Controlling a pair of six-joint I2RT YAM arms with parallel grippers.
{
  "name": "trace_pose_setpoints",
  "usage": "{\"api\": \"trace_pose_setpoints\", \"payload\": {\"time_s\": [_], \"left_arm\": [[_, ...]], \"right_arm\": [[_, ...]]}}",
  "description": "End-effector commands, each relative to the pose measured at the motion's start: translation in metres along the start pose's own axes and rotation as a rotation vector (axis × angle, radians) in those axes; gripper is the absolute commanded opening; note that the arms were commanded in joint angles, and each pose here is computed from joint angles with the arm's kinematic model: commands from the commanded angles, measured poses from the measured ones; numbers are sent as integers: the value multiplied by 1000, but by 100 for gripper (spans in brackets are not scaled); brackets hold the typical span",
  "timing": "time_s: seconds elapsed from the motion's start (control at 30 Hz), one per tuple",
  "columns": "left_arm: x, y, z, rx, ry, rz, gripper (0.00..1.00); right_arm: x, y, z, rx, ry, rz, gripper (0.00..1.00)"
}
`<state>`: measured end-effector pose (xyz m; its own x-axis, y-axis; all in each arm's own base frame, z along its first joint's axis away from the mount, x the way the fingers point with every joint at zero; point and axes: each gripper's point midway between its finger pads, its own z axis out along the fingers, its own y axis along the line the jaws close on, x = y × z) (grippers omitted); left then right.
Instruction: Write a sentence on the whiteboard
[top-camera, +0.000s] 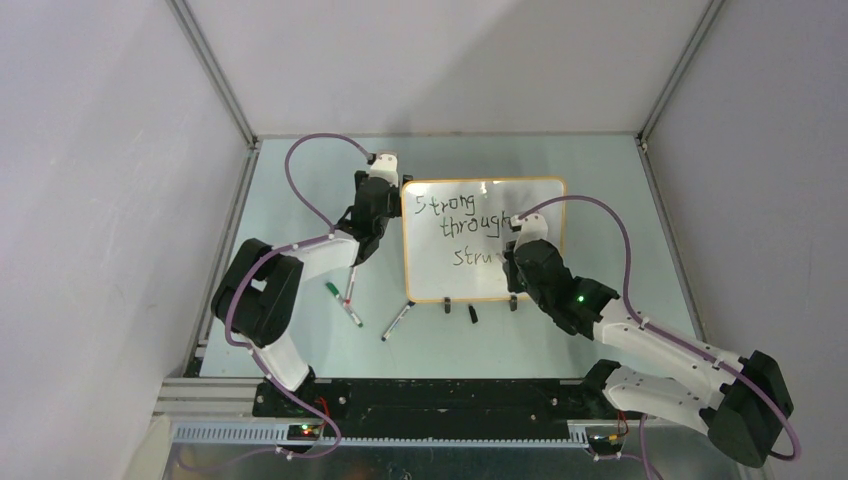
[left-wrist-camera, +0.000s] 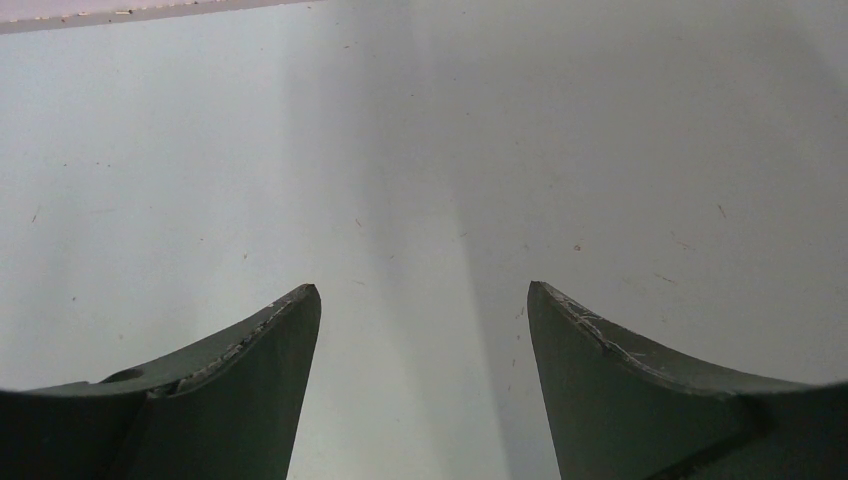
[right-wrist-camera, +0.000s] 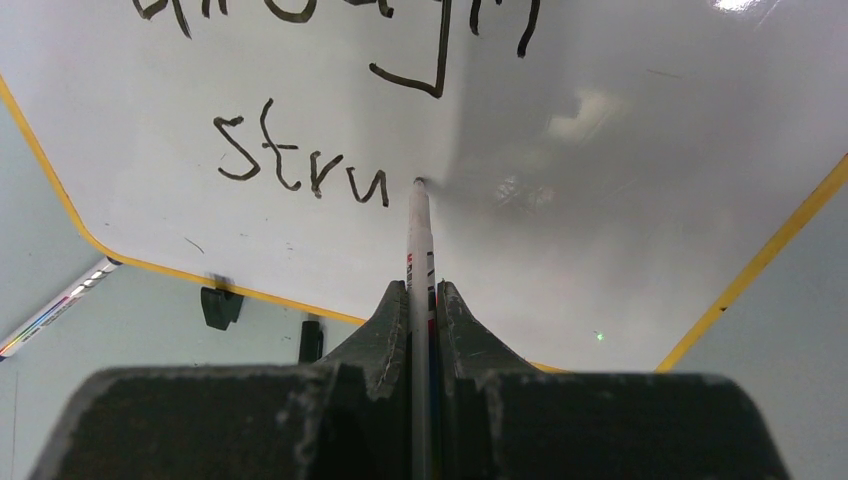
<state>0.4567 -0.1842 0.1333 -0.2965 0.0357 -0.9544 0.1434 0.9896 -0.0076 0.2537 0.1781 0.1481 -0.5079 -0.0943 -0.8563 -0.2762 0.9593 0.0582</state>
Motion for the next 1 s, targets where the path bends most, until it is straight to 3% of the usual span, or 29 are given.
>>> {"api": "trace_pose_setpoints", "payload": {"time_s": [0.0,0.97], "left_arm": [[-16,-4,-3,18,-51,-18,82],[-15,-4,-2,19,-49,-17,82]], "right_arm": [[-24,-1,0,12,-67,24,0],[-7,2,-1,-6,15,19,0]]}}
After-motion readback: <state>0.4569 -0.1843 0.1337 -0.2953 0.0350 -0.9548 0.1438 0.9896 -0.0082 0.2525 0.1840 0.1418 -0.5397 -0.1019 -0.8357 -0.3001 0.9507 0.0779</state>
